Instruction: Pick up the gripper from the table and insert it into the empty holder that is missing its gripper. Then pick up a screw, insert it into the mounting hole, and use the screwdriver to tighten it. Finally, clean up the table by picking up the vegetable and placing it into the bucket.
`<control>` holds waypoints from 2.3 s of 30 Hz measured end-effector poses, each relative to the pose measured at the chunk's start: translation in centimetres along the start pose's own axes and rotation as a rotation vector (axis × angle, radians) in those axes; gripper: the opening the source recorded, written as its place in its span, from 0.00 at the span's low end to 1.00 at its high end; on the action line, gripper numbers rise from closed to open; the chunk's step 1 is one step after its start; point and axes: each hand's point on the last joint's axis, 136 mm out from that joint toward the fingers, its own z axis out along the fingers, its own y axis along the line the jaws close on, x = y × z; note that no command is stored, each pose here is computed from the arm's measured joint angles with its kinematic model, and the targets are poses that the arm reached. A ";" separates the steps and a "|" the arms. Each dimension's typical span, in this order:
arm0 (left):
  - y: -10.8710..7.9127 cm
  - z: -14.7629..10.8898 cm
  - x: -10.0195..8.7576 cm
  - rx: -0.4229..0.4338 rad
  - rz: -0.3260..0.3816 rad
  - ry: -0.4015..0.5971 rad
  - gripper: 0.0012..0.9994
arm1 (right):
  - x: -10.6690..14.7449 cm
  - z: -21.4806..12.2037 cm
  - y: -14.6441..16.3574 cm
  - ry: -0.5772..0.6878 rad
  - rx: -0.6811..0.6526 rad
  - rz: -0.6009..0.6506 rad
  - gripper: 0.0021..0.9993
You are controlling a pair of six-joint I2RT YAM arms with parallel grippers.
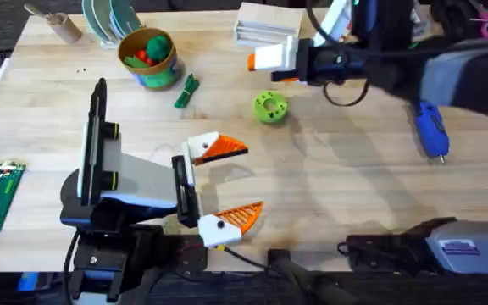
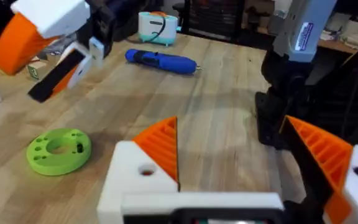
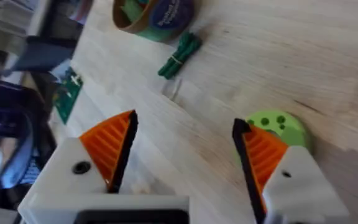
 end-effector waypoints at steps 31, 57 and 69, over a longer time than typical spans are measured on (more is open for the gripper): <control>0.0 0.0 0.0 0.000 0.000 0.000 0.99 | 5.6 -0.1 -3.0 0.227 0.521 -0.345 0.96; 0.0 0.0 0.0 0.000 0.000 0.000 0.99 | 9.2 2.6 -6.0 0.229 0.587 -0.354 0.66; 0.0 0.0 0.0 0.000 0.000 0.000 0.99 | 9.2 3.0 -5.2 0.218 0.623 -0.471 0.62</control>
